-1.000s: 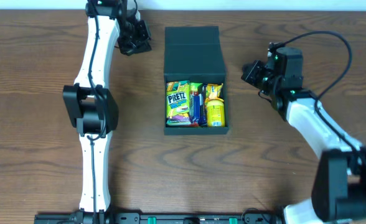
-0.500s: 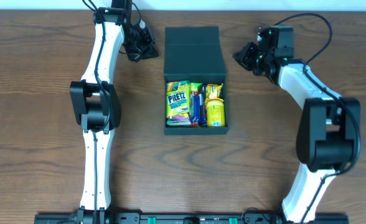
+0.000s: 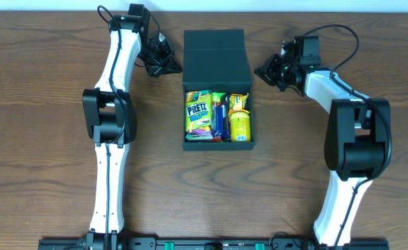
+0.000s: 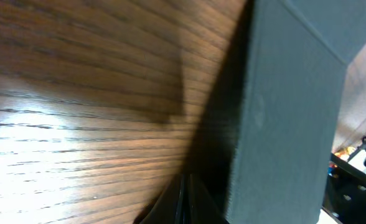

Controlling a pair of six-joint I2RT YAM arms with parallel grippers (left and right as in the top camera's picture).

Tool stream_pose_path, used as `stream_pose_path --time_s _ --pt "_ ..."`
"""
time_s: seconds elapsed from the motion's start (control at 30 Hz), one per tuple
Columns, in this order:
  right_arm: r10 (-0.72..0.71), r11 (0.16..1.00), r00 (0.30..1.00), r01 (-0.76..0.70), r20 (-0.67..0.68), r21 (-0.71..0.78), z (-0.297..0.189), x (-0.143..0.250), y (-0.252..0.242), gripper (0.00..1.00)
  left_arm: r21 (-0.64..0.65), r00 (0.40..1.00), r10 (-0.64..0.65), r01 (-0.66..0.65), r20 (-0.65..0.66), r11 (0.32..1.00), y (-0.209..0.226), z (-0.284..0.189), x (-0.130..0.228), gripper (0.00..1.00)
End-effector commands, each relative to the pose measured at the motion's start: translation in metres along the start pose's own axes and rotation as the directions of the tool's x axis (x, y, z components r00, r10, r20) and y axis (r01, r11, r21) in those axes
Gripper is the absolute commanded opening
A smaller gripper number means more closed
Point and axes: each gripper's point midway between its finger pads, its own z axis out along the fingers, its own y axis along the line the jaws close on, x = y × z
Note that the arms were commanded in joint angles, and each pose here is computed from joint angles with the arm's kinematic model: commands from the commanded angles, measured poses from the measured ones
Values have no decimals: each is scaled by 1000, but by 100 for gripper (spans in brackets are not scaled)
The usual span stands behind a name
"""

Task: Pack container
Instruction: 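Move the left and right grippers to the box lid's two back corners, then swing the black lid forward with both grippers to close the box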

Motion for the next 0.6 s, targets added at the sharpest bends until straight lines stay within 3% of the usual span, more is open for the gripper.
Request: stream_pose_path --time_s 0.0,0.17,0.57 --pt "6 999 1000 -7 -16 -38 2 -1 8 1 37 1000 9 -8 -25 999 -6 9 2 5" --pt "-15 998 999 13 -37 -54 7 9 18 1 59 999 28 -25 -45 998 -16 14 9 5" --pt "-153 960 986 133 -63 -247 -1 11 53 1 94 992 114 -109 -53 990 -22 11 13 5"
